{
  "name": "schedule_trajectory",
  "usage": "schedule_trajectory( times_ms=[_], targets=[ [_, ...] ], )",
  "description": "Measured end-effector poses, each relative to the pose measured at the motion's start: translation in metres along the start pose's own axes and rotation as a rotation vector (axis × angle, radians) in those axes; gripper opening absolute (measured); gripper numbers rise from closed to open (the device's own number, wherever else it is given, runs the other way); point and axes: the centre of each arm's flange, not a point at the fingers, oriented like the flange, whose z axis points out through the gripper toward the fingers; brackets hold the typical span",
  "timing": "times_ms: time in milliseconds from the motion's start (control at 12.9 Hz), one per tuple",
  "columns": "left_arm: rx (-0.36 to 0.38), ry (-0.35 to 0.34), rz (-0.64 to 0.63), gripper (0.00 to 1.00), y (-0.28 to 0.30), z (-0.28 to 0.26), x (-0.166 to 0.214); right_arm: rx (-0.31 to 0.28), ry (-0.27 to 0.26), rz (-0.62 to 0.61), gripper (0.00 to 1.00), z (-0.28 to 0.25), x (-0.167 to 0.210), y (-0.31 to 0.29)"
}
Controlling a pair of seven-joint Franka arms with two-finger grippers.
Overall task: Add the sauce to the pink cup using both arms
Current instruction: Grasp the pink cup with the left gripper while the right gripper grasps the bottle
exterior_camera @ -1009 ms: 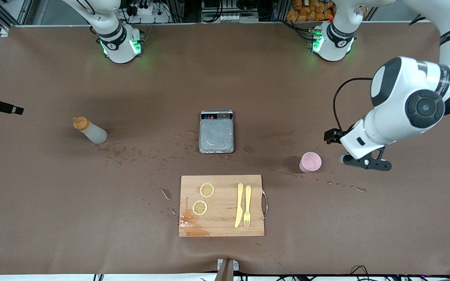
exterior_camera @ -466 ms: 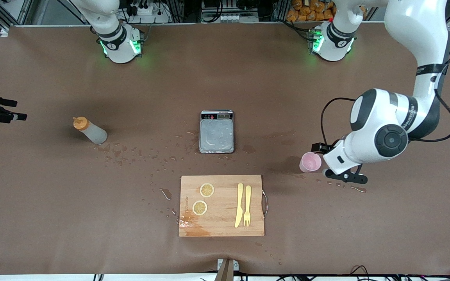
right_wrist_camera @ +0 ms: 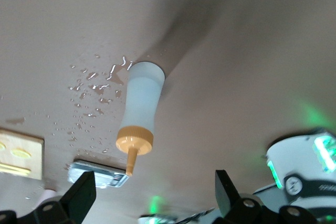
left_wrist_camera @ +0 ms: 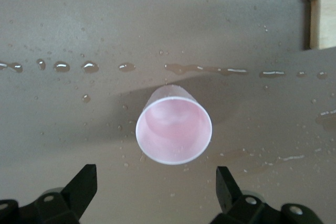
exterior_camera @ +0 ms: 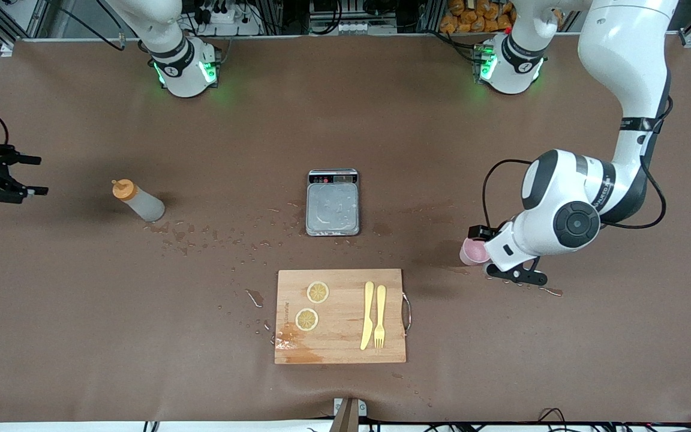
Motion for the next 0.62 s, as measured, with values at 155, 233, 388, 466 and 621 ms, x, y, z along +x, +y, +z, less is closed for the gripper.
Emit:
schedule_trajectory(
  times_ms=[155, 233, 388, 466, 621],
  targets=[
    [-0.004, -0.01, -0.01, 1.0, -0.007, 0.02, 0.004, 0.008, -0.062, 0.059, 1.0, 0.023, 0.027, 0.006],
    [-0.005, -0.025, -0.014, 1.0, -0.009, 0.032, 0.005, 0.023, -0.091, 0.078, 1.0, 0.031, 0.038, 0.009],
    [-0.008, -0.054, -0.017, 1.0, -0.011, 0.054, 0.008, 0.05, -0.143, 0.11, 1.0, 0.046, 0.057, 0.018],
    [-0.009, -0.067, -0.017, 0.92, -0.011, 0.063, 0.008, 0.06, -0.169, 0.126, 1.0, 0.055, 0.066, 0.021],
    [-0.01, -0.086, -0.015, 0.7, -0.011, 0.077, 0.008, 0.082, -0.224, 0.16, 1.0, 0.074, 0.085, 0.028]
  ],
)
